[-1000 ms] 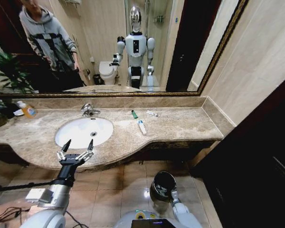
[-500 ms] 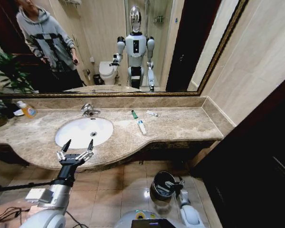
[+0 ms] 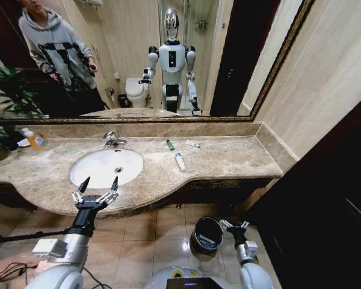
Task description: Pick up the trash from the sink and place it in the trash bin.
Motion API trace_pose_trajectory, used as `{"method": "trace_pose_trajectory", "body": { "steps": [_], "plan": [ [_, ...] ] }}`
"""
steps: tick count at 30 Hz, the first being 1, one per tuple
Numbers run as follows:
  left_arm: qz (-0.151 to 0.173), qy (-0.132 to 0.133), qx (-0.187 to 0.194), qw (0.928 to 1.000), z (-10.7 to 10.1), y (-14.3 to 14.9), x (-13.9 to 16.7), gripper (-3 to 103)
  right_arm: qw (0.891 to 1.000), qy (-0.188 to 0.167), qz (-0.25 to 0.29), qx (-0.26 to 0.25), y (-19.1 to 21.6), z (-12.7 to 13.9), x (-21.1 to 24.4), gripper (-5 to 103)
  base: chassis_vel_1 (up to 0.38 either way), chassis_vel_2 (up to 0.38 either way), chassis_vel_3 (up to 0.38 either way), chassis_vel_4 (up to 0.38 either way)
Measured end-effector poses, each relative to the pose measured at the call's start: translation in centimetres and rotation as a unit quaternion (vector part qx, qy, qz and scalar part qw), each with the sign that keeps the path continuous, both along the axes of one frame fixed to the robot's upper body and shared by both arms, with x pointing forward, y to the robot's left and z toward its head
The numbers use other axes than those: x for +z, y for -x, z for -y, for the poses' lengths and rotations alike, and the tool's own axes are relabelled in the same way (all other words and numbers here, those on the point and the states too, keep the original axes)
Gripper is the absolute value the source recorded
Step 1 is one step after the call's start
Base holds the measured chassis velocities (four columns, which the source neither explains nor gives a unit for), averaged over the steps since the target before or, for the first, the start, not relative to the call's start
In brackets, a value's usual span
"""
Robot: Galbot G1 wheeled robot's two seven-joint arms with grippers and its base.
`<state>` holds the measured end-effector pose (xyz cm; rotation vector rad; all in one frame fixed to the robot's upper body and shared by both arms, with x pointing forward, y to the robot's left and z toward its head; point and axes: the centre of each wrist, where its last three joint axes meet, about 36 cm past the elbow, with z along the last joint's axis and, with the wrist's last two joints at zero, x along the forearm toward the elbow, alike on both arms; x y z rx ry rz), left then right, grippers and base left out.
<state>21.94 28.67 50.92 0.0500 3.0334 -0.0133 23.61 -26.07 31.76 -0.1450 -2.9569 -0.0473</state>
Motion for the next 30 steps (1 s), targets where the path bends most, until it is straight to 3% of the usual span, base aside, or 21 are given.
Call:
{"method": "trace_pose_trajectory", "body": {
  "steps": [7,11,15,24,30],
  "plan": [
    [0.0,0.0,0.0,1.0,0.0,0.0,0.0,100,0.998,-0.014,0.052,0.012,-1.2,-0.7,4.9,100,0.0,0.0,0.0,0.0],
    [0.0,0.0,0.0,1.0,0.0,0.0,0.0,100,0.997,-0.022,0.07,0.04,-3.1,-1.4,6.8,100,0.0,0.0,0.0,0.0],
    [0.0,0.0,0.0,1.0,0.0,0.0,0.0,100,0.992,-0.008,0.088,0.085,-6.3,-1.7,8.4,100,0.0,0.0,0.0,0.0],
    [0.0,0.0,0.0,1.0,0.0,0.0,0.0,100,0.981,0.012,0.099,0.165,-10.5,-4.1,7.8,100,0.0,0.0,0.0,0.0],
    [0.0,0.0,0.0,1.0,0.0,0.0,0.0,100,0.972,0.016,0.109,0.208,-16.1,-7.0,7.1,100,0.0,0.0,0.0,0.0]
  ]
}}
